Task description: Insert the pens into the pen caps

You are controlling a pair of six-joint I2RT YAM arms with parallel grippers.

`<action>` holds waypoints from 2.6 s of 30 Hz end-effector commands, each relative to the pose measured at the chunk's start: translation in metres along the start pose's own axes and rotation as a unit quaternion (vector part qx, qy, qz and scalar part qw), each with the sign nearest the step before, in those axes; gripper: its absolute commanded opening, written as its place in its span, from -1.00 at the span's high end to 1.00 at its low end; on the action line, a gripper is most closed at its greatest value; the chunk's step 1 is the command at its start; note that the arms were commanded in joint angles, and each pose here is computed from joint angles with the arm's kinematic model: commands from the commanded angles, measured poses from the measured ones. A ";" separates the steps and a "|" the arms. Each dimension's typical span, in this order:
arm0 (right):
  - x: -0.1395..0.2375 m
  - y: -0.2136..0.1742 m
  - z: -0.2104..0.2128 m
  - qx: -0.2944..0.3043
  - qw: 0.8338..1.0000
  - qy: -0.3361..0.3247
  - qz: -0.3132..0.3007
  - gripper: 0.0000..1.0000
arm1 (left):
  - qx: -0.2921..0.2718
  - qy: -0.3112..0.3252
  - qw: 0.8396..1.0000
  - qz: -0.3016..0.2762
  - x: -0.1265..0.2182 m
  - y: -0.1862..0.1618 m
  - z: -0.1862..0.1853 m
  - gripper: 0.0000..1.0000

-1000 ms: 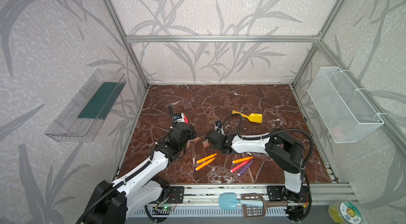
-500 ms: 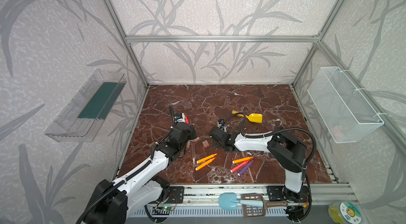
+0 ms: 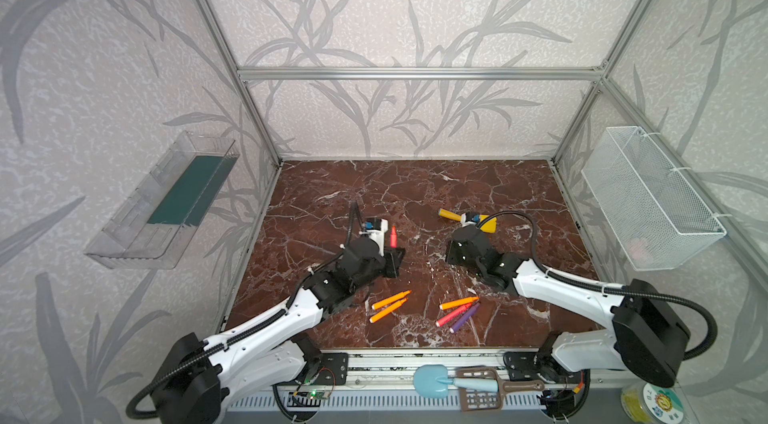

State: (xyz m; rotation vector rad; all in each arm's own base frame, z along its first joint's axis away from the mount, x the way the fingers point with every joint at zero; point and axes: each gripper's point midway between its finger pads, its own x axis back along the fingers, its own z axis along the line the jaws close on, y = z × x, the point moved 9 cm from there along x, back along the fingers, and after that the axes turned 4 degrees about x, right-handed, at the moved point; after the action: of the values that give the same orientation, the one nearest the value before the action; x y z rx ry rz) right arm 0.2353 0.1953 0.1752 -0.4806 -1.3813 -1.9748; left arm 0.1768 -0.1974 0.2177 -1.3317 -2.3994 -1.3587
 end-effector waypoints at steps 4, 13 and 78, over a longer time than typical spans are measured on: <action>0.024 -0.002 -0.009 -0.027 0.997 0.071 -0.029 0.68 | -0.059 -0.036 0.998 -0.012 -0.007 -0.050 -0.019 1.00; 0.062 -0.004 -0.035 -0.070 0.982 0.151 -0.090 0.54 | -0.130 -0.078 0.987 0.044 -0.031 -0.097 -0.064 1.00; -0.142 -0.054 0.092 0.299 0.930 -0.007 0.213 0.52 | 0.080 0.178 0.975 -0.104 0.046 0.012 0.104 1.00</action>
State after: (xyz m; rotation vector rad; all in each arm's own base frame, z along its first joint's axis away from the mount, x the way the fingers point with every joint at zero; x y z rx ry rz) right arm 0.3050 0.3417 0.0969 -0.4126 -1.6254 -1.2251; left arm 0.1917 -0.0910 0.1882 -0.7382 -2.3818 -1.2945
